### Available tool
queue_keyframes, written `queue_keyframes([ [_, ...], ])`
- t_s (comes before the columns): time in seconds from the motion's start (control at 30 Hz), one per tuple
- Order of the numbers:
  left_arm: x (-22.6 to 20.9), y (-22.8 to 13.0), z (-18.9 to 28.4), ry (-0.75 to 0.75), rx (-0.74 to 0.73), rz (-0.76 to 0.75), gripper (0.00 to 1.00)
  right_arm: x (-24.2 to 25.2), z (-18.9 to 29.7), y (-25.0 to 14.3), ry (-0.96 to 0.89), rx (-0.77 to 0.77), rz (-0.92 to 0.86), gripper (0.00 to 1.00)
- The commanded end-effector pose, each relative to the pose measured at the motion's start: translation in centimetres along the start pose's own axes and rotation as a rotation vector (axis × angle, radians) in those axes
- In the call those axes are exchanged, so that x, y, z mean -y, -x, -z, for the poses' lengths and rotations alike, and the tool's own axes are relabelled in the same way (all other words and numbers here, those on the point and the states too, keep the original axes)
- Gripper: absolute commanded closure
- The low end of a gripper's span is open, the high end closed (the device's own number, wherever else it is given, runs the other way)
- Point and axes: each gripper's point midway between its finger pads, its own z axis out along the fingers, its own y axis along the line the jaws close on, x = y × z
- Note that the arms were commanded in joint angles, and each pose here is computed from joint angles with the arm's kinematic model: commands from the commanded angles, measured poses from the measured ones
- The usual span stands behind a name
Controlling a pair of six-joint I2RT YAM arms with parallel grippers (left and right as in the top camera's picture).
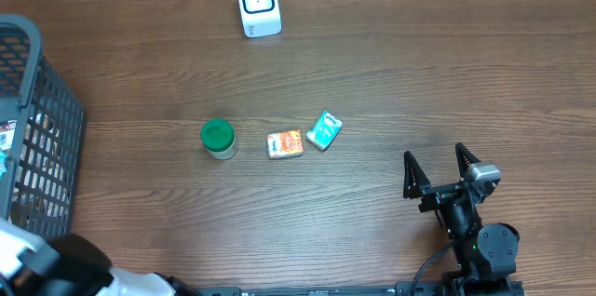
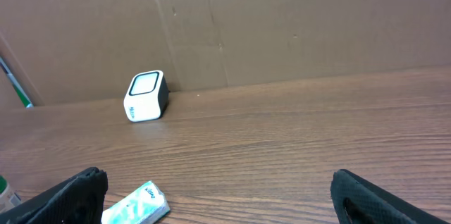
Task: Scan the item barcode
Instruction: 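Set the light-blue package on the table right of the orange pack, then reach the left gripper into the basket toward the clear bread bag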
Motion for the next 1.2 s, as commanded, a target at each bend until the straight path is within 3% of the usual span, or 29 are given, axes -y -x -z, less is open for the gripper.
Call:
queue_keyframes([
  [0.0, -4.4, -1.2, -5.7, 0.174, -0.108, 0.031, 0.17, 0.1, 0.0, -0.2, -0.004, 0.005, 0.002, 0.0],
  [0.13, -6.7, -1.5, -9.2, 0.281, -0.133, -0.007, 0.17, 0.1, 0.0, -0.2, -0.004, 0.005, 0.002, 0.0],
  [0.47, -7.3, -0.9, -16.9, 0.262, -0.159, -0.244, 0.17, 0.1, 0.0, -0.2, -0.004, 0.005, 0.002, 0.0],
  [1.0, -10.0, -4.8, -27.1, 0.307, -0.317, -0.276, 0.18, 0.1, 0.0, -0.2, -0.004, 0.005, 0.002, 0.0],
  [1.07, -10.4, -5.4, -27.8, 0.313, -0.335, -0.277, 0.2, 0.1, 0.0, -0.2, -0.004, 0.005, 0.002, 0.0],
  [1.17, -10.7, -6.0, -28.4, 0.322, -0.357, -0.278, 0.31, 0.1, 0.0, -0.2, -0.004, 0.005, 0.002, 0.0],
])
